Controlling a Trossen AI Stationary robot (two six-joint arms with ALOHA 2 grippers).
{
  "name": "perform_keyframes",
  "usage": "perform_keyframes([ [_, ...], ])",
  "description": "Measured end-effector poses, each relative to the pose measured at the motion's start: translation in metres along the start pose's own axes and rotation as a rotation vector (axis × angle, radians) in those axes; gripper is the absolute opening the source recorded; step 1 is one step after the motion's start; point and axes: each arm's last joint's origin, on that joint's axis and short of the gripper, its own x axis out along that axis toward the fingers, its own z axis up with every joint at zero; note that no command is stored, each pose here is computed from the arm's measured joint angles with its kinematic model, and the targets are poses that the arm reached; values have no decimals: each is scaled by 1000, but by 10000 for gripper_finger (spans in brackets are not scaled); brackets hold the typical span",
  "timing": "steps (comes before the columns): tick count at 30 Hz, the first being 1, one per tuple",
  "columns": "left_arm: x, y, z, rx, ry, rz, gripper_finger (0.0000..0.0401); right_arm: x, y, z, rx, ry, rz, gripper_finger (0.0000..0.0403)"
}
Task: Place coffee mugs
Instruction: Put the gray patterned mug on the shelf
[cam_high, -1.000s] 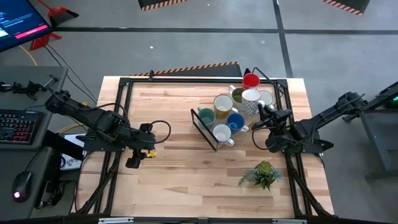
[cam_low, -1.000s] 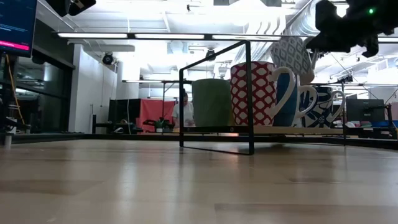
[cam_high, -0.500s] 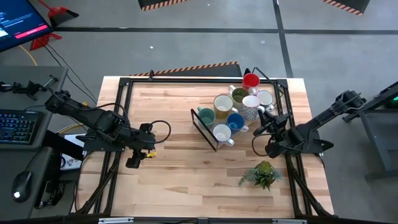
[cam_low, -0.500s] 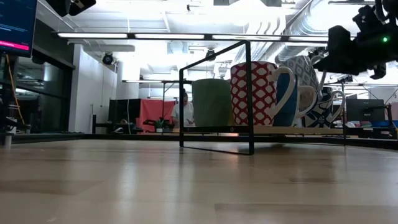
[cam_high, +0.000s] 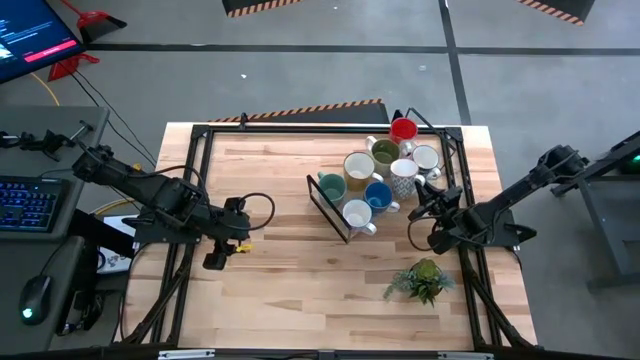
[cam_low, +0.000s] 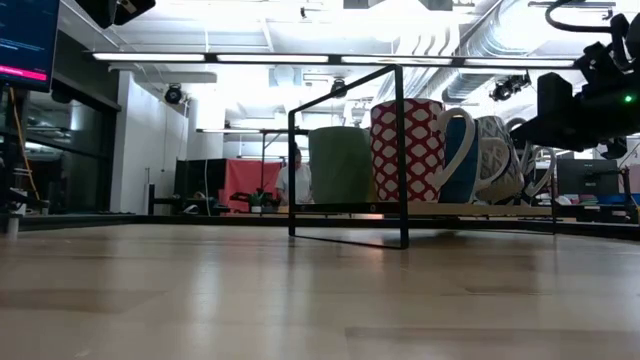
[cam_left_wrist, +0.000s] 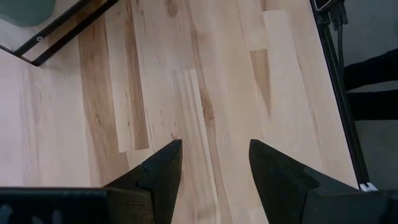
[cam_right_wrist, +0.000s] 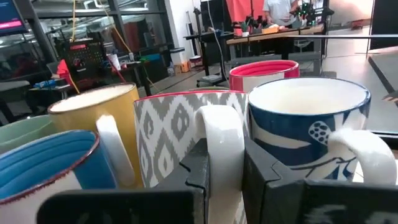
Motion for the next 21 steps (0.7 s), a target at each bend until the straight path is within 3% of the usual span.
perform_keyframes([
  [21,0,1,0,0,-5,20,177,0,2,-2,-11,92,44,38],
])
